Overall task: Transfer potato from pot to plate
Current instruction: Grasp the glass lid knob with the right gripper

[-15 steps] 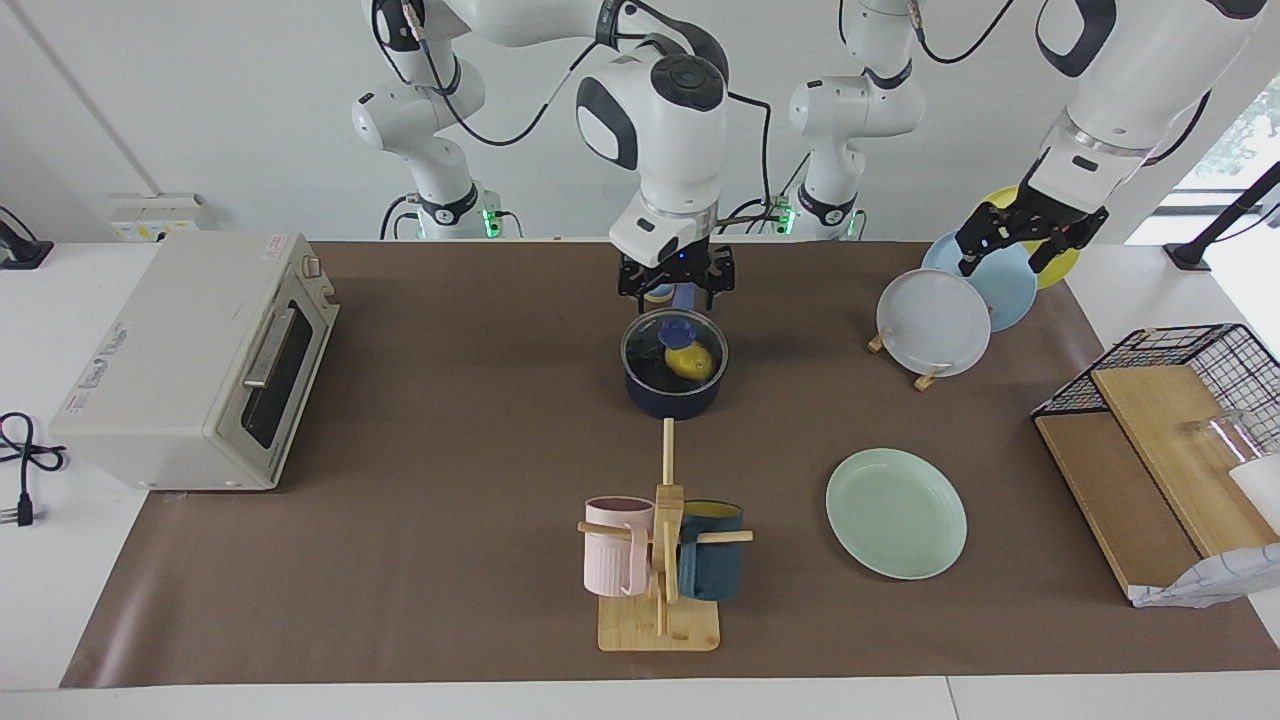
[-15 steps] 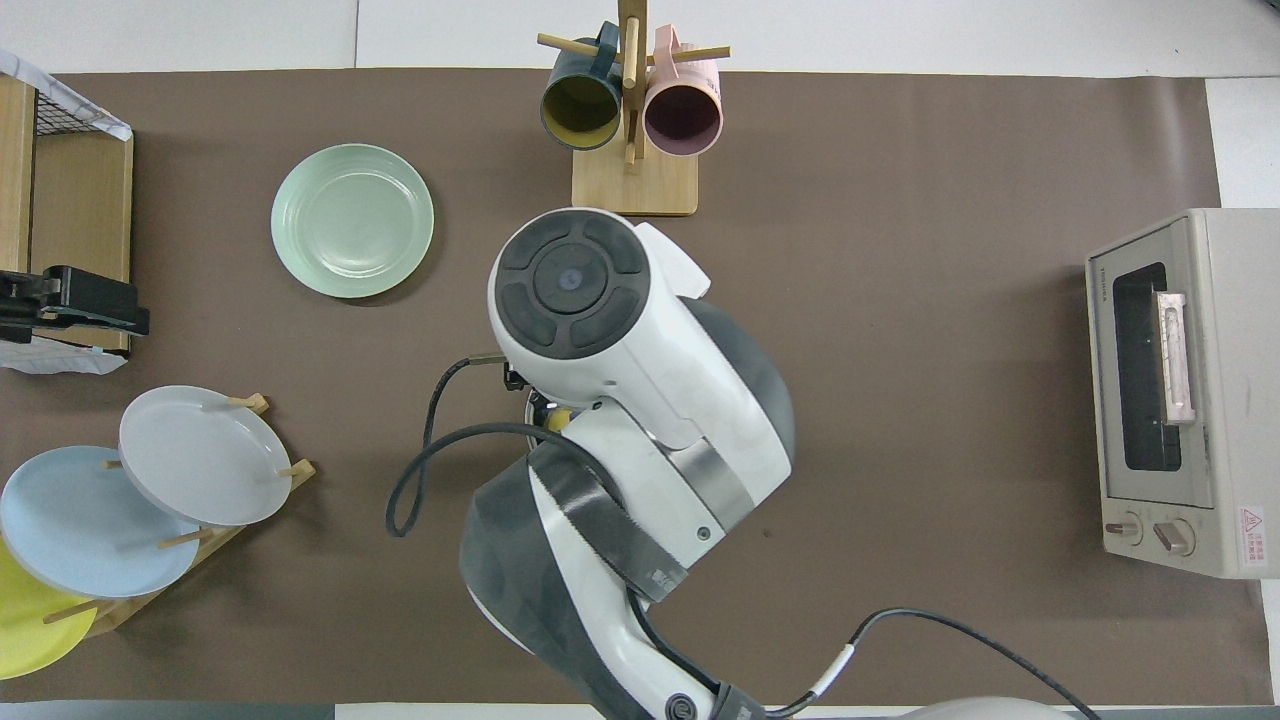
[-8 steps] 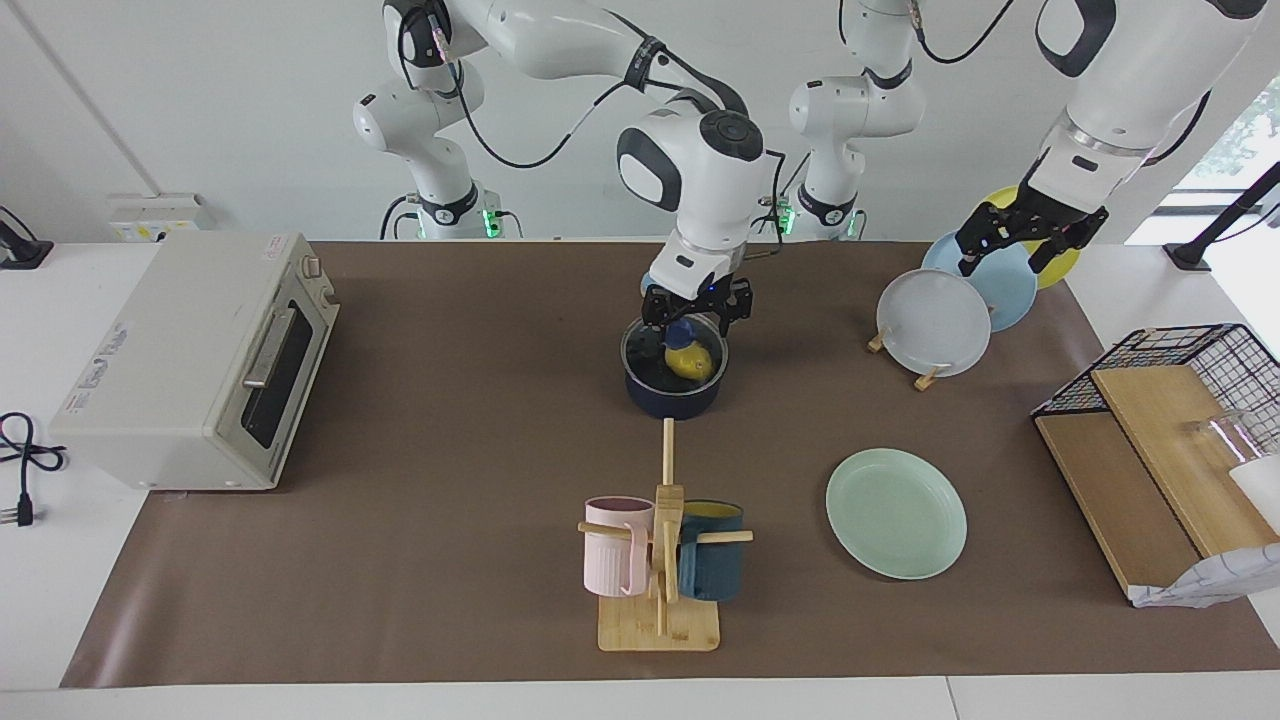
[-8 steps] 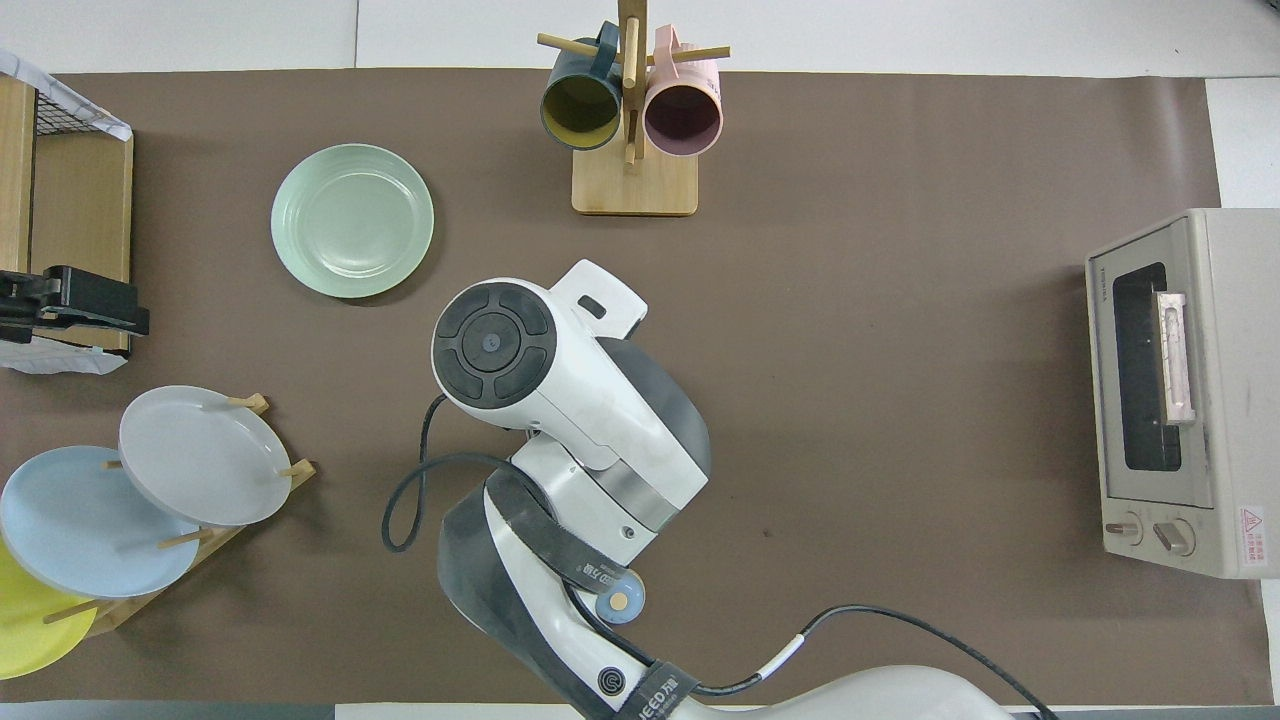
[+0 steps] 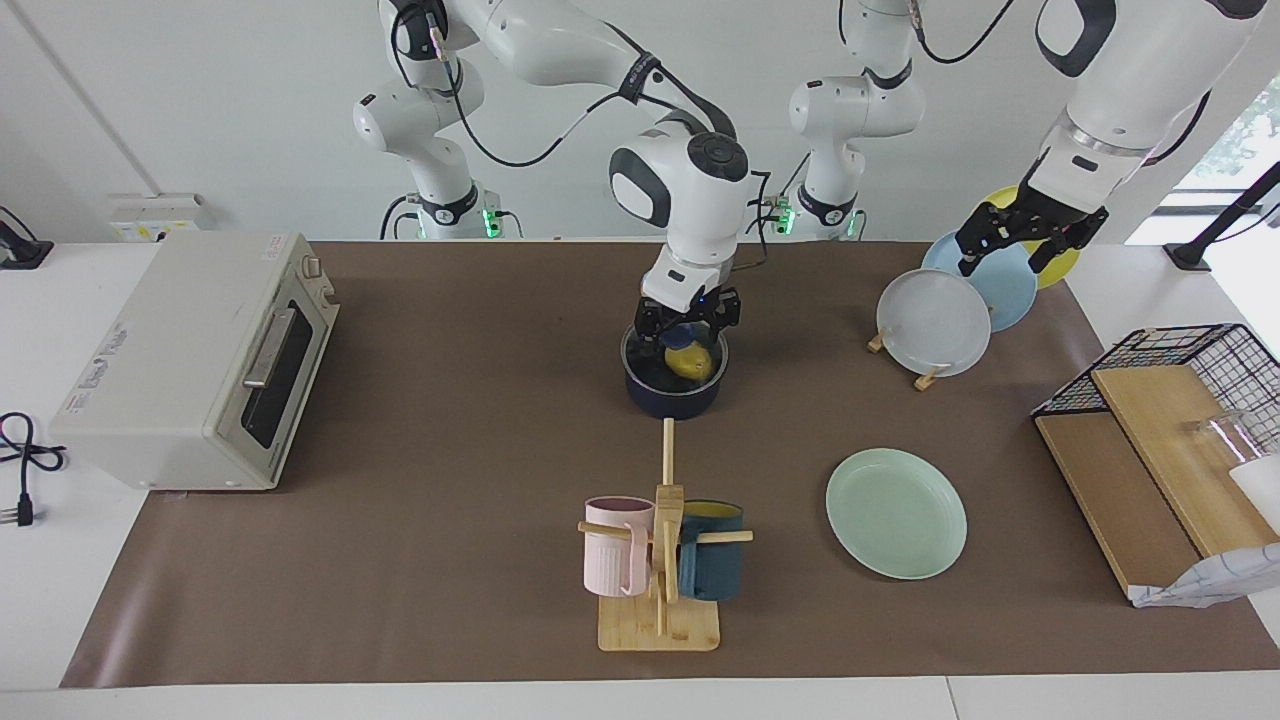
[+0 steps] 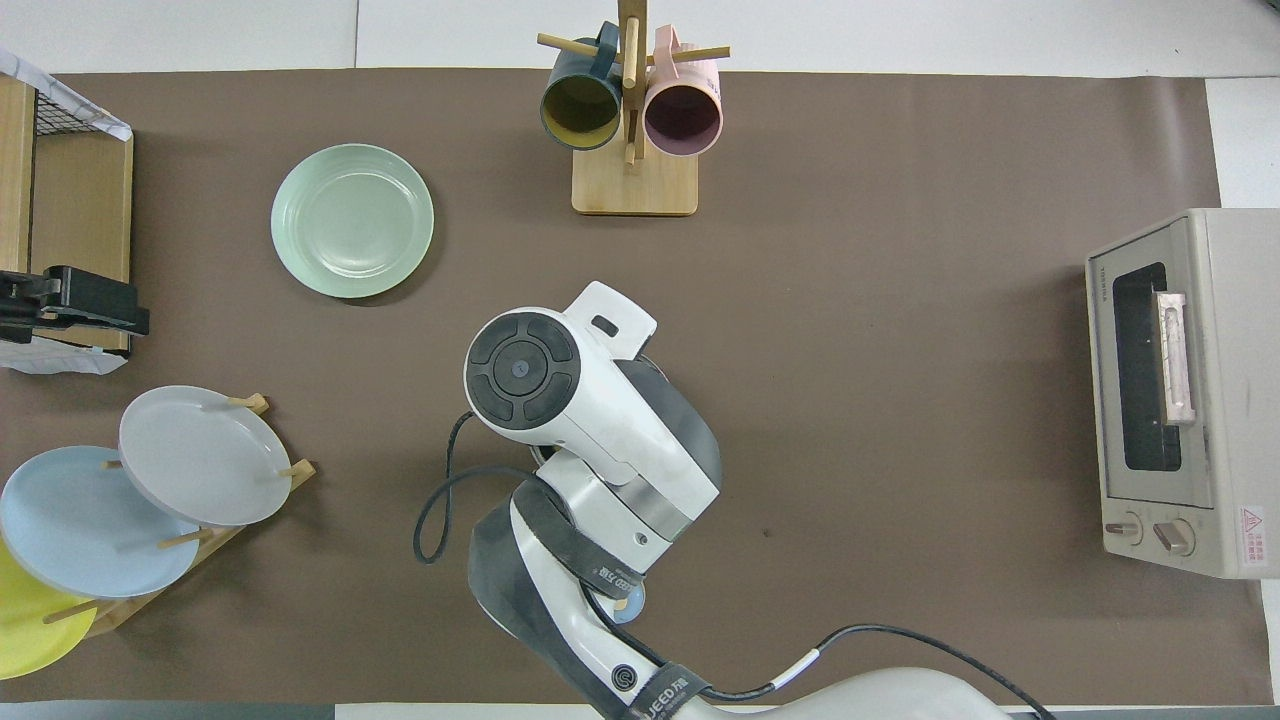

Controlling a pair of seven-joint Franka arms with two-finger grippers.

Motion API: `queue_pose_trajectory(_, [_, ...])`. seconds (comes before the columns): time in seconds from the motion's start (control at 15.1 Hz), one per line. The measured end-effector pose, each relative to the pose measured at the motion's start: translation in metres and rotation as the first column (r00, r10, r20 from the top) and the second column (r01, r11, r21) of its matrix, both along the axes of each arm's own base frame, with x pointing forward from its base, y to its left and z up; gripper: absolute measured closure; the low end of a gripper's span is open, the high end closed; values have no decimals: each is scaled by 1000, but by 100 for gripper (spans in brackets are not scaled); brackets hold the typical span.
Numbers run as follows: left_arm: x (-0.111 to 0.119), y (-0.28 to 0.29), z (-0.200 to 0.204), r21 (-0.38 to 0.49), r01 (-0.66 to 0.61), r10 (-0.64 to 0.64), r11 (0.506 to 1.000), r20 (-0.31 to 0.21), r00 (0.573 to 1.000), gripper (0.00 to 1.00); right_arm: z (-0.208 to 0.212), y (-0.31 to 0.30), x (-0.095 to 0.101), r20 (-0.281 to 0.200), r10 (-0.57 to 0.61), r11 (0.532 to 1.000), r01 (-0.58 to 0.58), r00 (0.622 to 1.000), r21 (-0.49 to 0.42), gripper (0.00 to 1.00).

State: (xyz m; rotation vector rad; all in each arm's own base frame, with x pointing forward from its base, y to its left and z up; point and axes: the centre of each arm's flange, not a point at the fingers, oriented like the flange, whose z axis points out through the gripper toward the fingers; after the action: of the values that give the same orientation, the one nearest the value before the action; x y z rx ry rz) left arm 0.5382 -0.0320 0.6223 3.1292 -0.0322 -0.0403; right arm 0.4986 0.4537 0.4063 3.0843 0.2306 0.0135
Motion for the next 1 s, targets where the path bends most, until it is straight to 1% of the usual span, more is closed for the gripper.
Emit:
queue_pose_trajectory(0.4, [0, 0, 0, 0, 0, 0, 1000, 0, 1000, 0, 0, -4, -4, -4, 35, 999, -35, 999, -2, 0])
queue_pose_trajectory(0.53, [0, 0, 0, 0, 0, 0, 1000, 0, 1000, 0, -1, -4, -4, -4, 36, 999, -36, 999, -2, 4])
queue_pose_trajectory(0.6, [0, 0, 0, 0, 0, 0, 1000, 1, 1000, 0, -1, -4, -4, -4, 36, 999, -36, 999, -2, 4])
queue_pose_trajectory(0.66, [0, 0, 0, 0, 0, 0, 1000, 1, 1000, 0, -2, -4, -4, -4, 37, 999, -37, 999, -2, 7])
queue_pose_trajectory(0.73, [0, 0, 0, 0, 0, 0, 1000, 1, 1000, 0, -2, -4, -4, -5, 37, 999, -37, 999, -2, 15])
queue_pose_trajectory(0.8, [0, 0, 0, 0, 0, 0, 1000, 1, 1000, 0, -2, -4, -4, -5, 38, 999, -38, 999, -2, 15])
queue_pose_trajectory(0.86, [0, 0, 0, 0, 0, 0, 1000, 1, 1000, 0, -2, -4, -4, -5, 38, 999, -38, 999, -2, 19])
queue_pose_trajectory(0.93, [0, 0, 0, 0, 0, 0, 1000, 1, 1000, 0, -2, -4, -4, -4, 39, 999, -39, 999, -2, 19])
queue_pose_trajectory(1.0, [0, 0, 0, 0, 0, 0, 1000, 1, 1000, 0, -2, -4, -4, -3, 39, 999, -39, 999, -1, 26])
